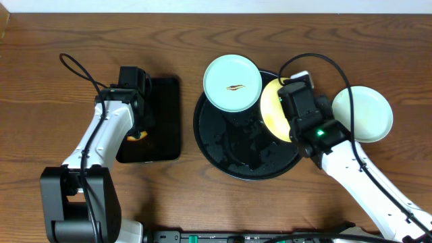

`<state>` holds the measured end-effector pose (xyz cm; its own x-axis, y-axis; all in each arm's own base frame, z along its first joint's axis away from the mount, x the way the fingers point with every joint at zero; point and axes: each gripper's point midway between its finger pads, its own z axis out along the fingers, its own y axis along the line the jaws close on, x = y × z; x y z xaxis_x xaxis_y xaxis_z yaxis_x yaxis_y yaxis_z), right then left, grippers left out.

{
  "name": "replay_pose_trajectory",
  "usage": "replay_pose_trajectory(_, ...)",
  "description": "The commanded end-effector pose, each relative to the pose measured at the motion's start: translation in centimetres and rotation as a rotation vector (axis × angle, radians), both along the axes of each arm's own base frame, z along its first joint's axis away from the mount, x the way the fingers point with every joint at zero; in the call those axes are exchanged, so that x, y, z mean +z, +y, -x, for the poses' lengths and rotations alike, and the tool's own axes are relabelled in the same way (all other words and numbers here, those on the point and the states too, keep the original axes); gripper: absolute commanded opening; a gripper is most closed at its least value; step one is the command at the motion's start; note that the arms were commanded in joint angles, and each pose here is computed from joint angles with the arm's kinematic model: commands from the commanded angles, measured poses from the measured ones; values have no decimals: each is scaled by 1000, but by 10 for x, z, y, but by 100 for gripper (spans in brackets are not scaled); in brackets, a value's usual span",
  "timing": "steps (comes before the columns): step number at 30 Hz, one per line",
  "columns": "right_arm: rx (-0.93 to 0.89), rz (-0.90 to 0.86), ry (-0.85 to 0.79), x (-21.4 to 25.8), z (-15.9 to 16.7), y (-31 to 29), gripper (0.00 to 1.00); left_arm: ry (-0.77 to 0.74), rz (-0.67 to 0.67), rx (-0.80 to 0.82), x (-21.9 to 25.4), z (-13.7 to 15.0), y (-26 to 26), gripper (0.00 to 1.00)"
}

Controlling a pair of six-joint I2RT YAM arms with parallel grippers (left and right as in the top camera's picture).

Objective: Clean dirty plates on tray and stack at the side
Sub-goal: 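Lift the yellow plate with the right gripper onto the pale blue plate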

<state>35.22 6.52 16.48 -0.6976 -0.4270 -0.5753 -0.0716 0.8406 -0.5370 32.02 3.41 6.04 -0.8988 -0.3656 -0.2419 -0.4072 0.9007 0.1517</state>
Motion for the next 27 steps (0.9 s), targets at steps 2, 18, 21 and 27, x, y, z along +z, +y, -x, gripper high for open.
replay_pose_trajectory(2, 24, 101, -44, 18, 1, 3, 1, -10, 0, 5, 3, -3, 0, 8)
replay_pose_trajectory(18, 70, 244, -138, 50, 0, 15, 1, -10, 0, 5, 3, -3, 0, 8)
replay_pose_trajectory(21, 78, 264, -153, 55, -2, 17, 1, -10, 0, 5, 3, -3, 0, 8)
replay_pose_trajectory(27, 68, 268, -194, 64, -5, 19, 1, -10, 0, 5, 3, -3, 0, 9)
